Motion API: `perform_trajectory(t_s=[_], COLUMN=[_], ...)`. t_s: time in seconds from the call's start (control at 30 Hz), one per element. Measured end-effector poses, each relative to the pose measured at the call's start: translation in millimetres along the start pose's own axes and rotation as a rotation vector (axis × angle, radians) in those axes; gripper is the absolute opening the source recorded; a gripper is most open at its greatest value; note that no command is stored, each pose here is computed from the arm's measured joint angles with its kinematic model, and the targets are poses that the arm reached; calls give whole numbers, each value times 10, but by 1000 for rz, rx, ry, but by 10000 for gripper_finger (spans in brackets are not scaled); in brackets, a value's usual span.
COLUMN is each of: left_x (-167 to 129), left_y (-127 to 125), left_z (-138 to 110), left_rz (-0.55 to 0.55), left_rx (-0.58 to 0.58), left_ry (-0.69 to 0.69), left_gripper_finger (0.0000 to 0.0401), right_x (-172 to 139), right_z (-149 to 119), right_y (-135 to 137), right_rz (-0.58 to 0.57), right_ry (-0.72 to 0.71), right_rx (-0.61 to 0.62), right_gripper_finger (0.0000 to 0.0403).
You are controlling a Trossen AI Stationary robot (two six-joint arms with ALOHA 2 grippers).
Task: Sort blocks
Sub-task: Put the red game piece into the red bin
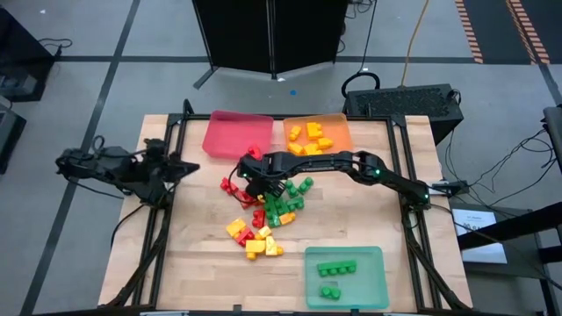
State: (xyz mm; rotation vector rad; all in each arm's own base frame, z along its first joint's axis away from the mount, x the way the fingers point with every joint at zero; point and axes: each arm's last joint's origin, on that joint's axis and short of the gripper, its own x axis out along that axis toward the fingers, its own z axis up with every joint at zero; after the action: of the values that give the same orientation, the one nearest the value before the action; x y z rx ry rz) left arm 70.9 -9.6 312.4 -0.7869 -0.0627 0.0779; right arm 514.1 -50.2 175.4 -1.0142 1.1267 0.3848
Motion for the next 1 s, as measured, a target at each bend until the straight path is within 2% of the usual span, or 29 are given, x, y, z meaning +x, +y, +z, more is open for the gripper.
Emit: perform_trajectory(t_s=[0.17,0.5,0.63,0.87,0.93,1.0], left_x=[-180,-197,-198,-197,-197,-197], left_y=[106,116,115,113,111,110], left_z=[33,41,42,42,40,39], left_rz=[75,88,85,81,74,69], left_rx=[4,19,17,17,17,17], left_ry=[-65,-81,-82,-78,-71,-67], left_gripper_finger=[11,11,11,11,11,11], right_x=[27,309,329,314,271,226], right_z=[-53,-15,57,103,130,155], right_y=[13,140,186,216,228,228], right_rz=[57,104,66,18,13,9], right_ry=[-33,-18,48,132,141,134], right_rx=[-9,-9,-27,11,30,52], right_gripper_finger=[235,227,182,29,12,14])
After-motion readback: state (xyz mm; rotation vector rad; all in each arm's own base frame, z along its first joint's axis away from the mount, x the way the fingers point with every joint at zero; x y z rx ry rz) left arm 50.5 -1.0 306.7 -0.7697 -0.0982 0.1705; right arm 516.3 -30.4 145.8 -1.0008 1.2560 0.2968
